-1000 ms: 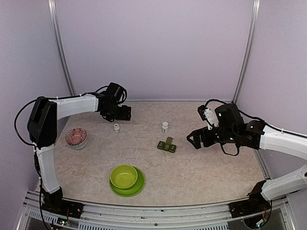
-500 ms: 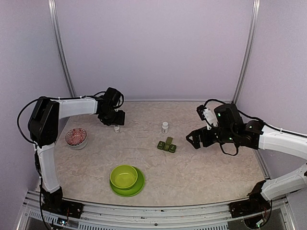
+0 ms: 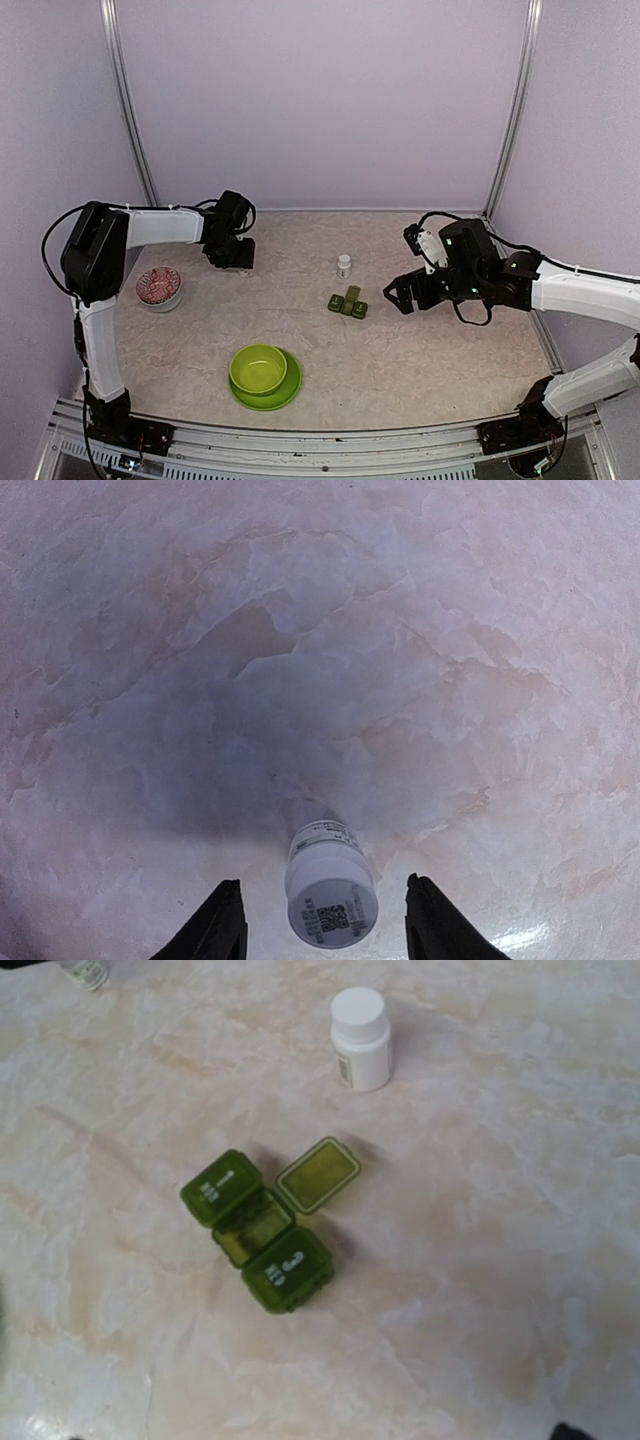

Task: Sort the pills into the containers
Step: Pick up the pill container from the center of the board, then pass from the left arm to the right

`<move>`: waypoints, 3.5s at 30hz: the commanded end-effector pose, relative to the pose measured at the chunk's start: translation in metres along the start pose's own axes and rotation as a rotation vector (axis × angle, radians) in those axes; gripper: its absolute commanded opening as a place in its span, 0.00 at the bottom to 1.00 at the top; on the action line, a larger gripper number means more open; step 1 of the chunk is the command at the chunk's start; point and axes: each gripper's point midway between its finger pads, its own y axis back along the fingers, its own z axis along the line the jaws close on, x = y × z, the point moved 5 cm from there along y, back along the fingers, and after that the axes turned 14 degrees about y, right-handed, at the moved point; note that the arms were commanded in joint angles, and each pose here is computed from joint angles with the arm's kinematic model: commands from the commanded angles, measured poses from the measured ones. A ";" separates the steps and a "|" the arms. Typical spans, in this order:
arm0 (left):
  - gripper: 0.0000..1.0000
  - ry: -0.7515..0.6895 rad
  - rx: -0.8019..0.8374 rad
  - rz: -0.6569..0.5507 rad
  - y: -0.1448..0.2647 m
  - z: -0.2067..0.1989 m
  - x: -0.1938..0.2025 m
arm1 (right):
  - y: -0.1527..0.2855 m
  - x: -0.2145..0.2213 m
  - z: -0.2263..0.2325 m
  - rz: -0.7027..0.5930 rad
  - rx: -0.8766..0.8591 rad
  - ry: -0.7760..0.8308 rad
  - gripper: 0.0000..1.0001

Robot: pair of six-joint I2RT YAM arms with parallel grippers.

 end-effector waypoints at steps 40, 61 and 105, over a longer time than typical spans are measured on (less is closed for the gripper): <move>0.10 -0.175 0.537 0.027 0.079 -0.103 0.014 | 0.035 -0.039 0.028 -0.254 -0.232 0.164 0.99; 0.10 -0.534 1.475 -0.070 0.286 -0.209 0.080 | 0.091 -0.068 0.067 -0.595 -0.619 0.087 0.97; 0.10 -0.624 1.654 -0.080 0.323 -0.220 0.120 | 0.105 -0.084 0.076 -0.715 -0.801 -0.043 0.50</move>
